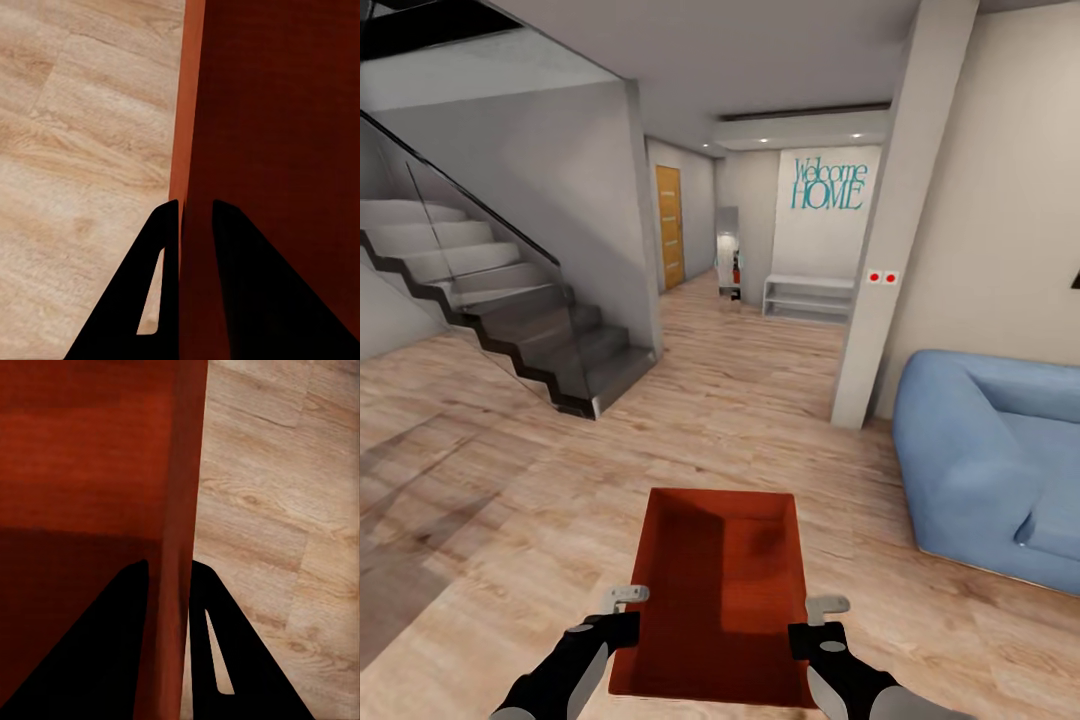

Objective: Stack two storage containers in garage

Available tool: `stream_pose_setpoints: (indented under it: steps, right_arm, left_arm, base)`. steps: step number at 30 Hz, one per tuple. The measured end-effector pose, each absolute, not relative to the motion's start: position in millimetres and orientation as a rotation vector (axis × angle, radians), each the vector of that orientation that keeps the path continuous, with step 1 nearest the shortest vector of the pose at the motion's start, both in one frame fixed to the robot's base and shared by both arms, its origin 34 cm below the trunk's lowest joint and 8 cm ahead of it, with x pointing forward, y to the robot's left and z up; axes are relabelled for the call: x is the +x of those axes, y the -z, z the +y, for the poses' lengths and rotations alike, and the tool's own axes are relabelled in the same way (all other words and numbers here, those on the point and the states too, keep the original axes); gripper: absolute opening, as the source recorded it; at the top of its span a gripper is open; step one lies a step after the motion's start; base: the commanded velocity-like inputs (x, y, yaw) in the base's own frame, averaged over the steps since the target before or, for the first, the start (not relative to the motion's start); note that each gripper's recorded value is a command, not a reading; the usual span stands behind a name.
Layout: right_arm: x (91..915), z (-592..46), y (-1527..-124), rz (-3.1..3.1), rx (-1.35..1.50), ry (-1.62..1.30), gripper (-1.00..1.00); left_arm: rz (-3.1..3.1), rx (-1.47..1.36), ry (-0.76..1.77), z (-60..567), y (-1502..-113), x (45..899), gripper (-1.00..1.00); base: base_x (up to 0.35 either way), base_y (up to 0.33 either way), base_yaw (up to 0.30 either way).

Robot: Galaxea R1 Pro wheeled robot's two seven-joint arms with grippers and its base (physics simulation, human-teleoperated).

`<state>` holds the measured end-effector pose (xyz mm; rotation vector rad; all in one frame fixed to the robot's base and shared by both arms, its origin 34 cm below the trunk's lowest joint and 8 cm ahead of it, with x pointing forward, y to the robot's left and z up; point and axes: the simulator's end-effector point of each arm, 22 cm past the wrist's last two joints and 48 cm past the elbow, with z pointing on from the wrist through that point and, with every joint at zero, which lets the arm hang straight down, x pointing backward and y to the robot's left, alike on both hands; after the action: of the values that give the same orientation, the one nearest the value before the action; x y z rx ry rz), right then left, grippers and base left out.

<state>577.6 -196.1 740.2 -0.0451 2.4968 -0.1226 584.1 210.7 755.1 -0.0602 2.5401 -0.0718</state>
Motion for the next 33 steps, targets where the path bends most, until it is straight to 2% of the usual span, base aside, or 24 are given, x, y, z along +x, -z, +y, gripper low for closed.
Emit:
stream_pose_setpoints:
  steps: [33]
  right_arm:
    - [578.3,-196.3,-740.7,2.495,-0.047,0.123,-1.0]
  left_arm:
    - [2.538,-0.062,0.073,210.5,-755.1,584.3,-1.0]
  base:
    - [0.321,0.0,0.0]
